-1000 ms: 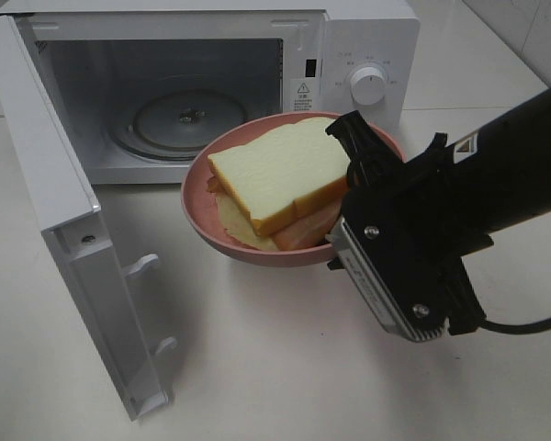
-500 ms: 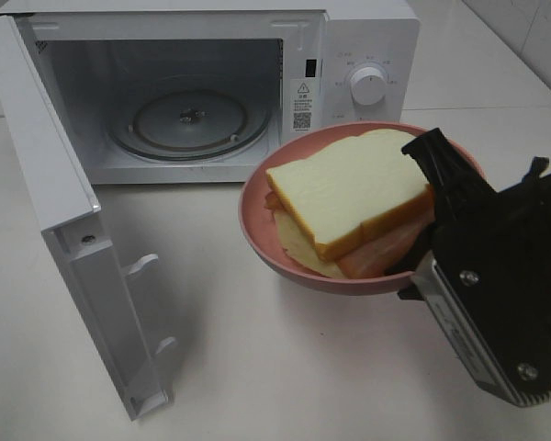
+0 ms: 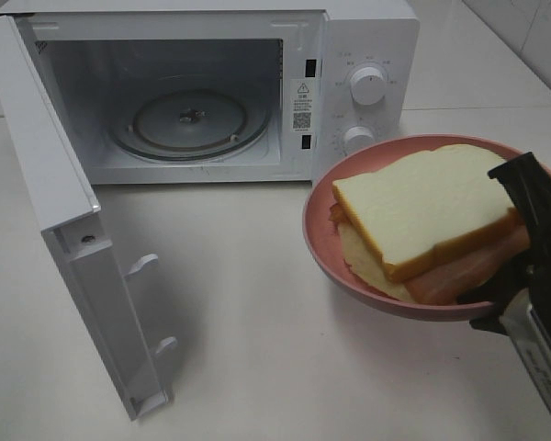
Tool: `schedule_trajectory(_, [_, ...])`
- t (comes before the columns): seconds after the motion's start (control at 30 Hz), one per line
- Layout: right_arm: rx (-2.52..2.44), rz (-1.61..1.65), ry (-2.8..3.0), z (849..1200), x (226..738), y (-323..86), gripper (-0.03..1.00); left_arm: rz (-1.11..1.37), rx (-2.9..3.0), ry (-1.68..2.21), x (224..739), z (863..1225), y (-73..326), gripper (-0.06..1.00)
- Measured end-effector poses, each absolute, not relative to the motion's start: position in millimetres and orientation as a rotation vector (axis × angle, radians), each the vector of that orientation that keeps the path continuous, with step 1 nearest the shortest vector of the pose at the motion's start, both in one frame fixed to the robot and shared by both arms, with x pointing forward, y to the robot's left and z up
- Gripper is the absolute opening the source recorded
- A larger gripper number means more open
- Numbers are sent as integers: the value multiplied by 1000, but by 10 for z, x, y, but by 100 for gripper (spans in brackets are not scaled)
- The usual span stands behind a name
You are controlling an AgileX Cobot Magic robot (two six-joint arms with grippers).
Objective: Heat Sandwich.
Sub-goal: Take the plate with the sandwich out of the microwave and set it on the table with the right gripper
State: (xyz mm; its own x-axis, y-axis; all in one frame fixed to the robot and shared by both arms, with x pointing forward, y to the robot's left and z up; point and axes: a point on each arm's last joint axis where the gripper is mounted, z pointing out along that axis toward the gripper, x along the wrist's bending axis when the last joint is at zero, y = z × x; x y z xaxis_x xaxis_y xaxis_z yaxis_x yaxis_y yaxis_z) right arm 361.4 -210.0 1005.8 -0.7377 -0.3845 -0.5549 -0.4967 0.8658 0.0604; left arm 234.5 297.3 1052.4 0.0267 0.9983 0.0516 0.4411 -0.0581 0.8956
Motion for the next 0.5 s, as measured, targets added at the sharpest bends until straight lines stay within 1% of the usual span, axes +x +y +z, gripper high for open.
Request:
schedule_trajectory(0.1, [-602,273,2496,10068,3578,-2140,14,988,1590,1500,2345,10524,2973,97])
schedule_trajectory(0.5, [-173,225,2515,10104,3521,-2345,14,988,1590,1500,2345,10524,2973,97])
